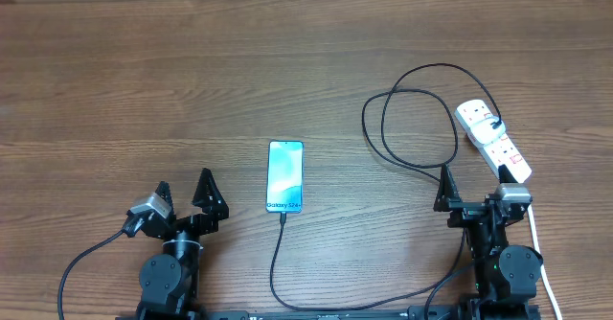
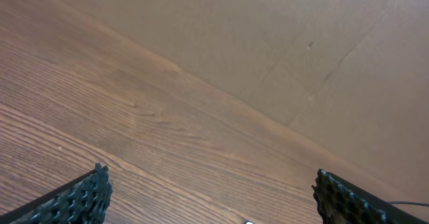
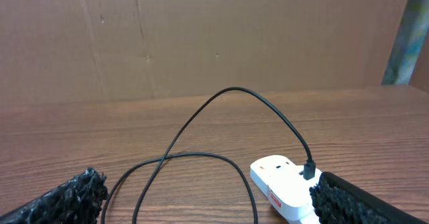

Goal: Plug charger to phone and switch on socket

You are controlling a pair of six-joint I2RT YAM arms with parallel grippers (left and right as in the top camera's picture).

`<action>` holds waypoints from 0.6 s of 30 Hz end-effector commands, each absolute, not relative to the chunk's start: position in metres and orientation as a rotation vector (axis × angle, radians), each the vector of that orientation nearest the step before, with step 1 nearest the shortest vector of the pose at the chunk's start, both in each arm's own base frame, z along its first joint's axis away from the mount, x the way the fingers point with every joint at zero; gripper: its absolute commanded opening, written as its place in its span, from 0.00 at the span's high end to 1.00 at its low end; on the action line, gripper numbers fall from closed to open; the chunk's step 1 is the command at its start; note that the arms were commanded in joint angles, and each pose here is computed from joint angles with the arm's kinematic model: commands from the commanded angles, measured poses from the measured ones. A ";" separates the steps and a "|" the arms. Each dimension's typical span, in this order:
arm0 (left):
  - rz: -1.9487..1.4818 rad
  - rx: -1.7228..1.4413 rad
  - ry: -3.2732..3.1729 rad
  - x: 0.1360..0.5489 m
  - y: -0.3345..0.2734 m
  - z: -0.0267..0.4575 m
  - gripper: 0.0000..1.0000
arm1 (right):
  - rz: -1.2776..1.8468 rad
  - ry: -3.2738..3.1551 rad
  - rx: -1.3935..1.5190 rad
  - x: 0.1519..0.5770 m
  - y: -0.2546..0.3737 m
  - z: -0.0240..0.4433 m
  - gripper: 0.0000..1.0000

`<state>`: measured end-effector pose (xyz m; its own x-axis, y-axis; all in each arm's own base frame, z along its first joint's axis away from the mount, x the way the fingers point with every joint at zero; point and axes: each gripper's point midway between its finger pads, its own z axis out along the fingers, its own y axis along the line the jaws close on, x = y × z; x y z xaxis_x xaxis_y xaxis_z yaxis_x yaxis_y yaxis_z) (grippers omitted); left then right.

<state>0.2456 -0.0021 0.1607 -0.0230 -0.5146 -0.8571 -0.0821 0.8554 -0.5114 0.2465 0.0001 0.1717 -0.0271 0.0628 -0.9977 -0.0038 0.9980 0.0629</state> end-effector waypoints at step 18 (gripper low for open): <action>-0.153 -0.075 1.647 0.246 -0.012 0.156 0.00 | 0.055 1.593 0.031 0.247 0.002 0.170 0.00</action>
